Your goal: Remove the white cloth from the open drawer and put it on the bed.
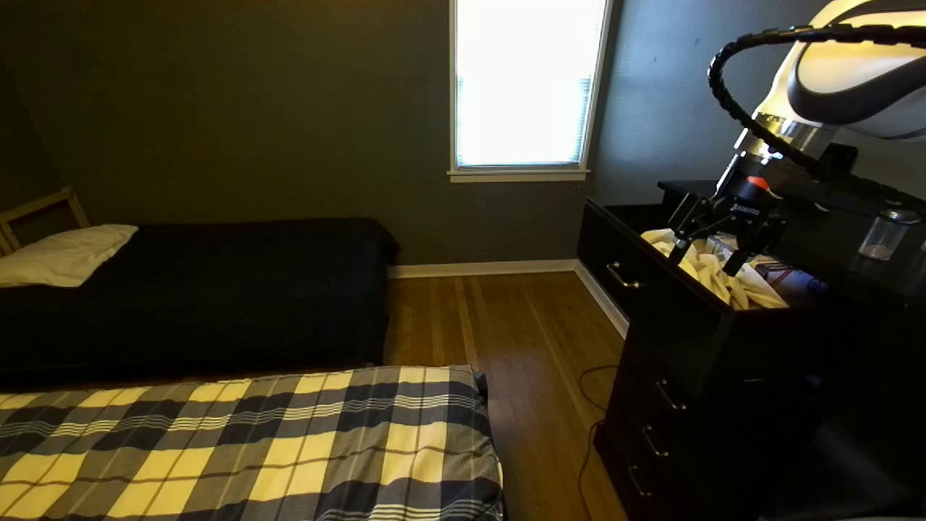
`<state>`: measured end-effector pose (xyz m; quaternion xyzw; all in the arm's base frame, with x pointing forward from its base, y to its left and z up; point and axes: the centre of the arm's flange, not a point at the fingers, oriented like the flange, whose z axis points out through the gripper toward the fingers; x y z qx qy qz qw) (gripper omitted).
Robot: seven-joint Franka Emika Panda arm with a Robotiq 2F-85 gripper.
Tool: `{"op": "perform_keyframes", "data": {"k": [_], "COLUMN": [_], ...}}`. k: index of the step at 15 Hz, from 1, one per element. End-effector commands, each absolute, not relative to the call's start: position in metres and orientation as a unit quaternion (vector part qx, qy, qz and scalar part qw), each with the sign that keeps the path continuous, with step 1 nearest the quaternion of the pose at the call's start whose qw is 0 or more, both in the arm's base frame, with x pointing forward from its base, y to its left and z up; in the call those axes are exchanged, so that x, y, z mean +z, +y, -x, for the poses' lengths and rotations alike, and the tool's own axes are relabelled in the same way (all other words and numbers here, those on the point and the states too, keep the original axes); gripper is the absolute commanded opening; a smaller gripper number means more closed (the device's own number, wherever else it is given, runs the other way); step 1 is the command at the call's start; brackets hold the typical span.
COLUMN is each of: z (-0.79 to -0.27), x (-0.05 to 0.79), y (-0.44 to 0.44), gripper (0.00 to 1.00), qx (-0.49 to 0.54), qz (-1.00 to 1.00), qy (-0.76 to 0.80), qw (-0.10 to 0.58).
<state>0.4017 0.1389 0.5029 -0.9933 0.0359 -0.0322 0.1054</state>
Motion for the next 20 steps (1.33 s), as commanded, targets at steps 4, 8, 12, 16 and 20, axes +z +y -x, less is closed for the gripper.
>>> {"op": "perform_keyframes", "data": {"k": [4,8,12,16,20], "z": [-0.468,-0.509,-0.543,-0.565,-0.576], "x": [0.504,0.495,0.479,0.462,0.438], "y": [0.1,0.062,0.034,0.02,0.025], "gripper": [1.0,1.0,1.0,1.0,1.0], "qx": [-0.105,-0.137,-0.167,-0.17,-0.155], "qz": [0.985,0.976,0.966,0.962,0.965], "qy": [0.108,0.154,0.184,0.209,0.211], "qw": [0.088,0.076,0.069,0.05,0.024]}}
